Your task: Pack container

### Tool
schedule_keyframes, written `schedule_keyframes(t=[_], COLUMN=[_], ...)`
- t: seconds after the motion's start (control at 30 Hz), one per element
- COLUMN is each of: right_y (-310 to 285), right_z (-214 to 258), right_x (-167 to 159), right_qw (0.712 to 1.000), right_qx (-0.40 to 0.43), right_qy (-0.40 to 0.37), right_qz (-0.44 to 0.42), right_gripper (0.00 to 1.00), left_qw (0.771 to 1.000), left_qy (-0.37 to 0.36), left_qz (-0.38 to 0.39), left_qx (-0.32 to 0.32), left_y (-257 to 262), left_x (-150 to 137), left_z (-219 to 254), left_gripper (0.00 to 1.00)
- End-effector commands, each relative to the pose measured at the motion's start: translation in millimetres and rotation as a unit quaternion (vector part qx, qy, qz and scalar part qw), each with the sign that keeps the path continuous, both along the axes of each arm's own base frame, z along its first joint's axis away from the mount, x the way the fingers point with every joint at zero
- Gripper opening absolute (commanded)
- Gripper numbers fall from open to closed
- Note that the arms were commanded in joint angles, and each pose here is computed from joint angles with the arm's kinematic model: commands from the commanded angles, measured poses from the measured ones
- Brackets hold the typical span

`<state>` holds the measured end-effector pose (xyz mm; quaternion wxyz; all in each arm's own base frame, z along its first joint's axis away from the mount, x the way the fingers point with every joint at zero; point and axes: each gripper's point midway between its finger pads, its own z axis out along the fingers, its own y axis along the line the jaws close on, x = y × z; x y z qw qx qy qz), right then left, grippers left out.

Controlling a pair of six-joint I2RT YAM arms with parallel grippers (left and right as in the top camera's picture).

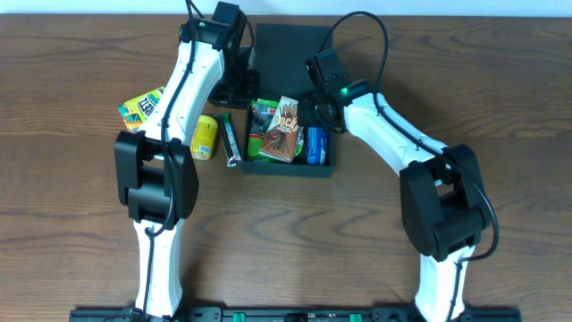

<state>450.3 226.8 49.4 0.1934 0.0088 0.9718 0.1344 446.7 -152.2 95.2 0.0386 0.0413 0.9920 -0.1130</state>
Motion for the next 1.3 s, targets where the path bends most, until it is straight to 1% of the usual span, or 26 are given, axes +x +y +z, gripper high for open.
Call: schedule_keyframes(t=[0.0,0.1,0.2,0.4,0.53,0.57,0.6,0.67,0.7,0.9,1.07,1.17,1.27], right_y=[24,37,41,32,24,21,20,19,18,3,1,-9,-7], right_z=[-5,-1,-2,-4,4,8,10,9,8,5,8,9,14], right_x=[-5,-6,-9,-10,-7,-5,-4,-5,-5,-4,4,10,18], right_qw=[0.999,0.996,0.994,0.995,0.996,0.996,0.996,0.996,0.996,0.999,0.999,0.997,0.996], right_qx=[0.001,0.01,0.001,-0.003,-0.006,-0.009,-0.008,-0.01,-0.01,-0.033,-0.037,-0.053,-0.048], right_qy=[-0.011,-0.024,-0.03,-0.019,-0.023,-0.028,-0.03,-0.028,-0.026,-0.017,-0.033,-0.043,-0.063], right_qz=[0.048,0.081,0.107,0.099,0.091,0.085,0.083,0.082,0.08,0.024,0.004,-0.033,-0.038], right_gripper=[0.02,0.01,0.02,0.01,0.02,0.02,0.02,0.01,0.01,0.02,0.02,0.02,0.02], left_qw=[1.0,1.0,1.0,1.0,1.0,1.0,0.999,0.994,0.993,0.996,0.995,0.995,0.995], left_qy=[0.007,0.01,0.013,0.009,-0.002,-0.01,-0.014,-0.011,-0.008,-0.011,-0.033,-0.039,-0.043], left_qz=[0.001,0.0,0.0,-0.003,0.006,0.01,0.018,0.064,0.074,0.082,0.09,0.089,0.087], left_qx=[-0.003,-0.002,-0.001,0.001,-0.001,0.004,0.026,0.087,0.089,0.029,0.015,0.007,0.003], left_y=[-4,-5,-4,0,8,14,25,55,60,48,38,35,33], left_x=[-3,-4,-4,-2,3,5,7,8,8,16,28,31,33], left_z=[-3,-5,-7,-7,7,12,13,7,4,-14,-29,-30,-30], left_gripper=[0.06,0.06,0.06,0.06,0.05,0.06,0.06,0.06,0.06,0.06,0.06,0.06,0.05])
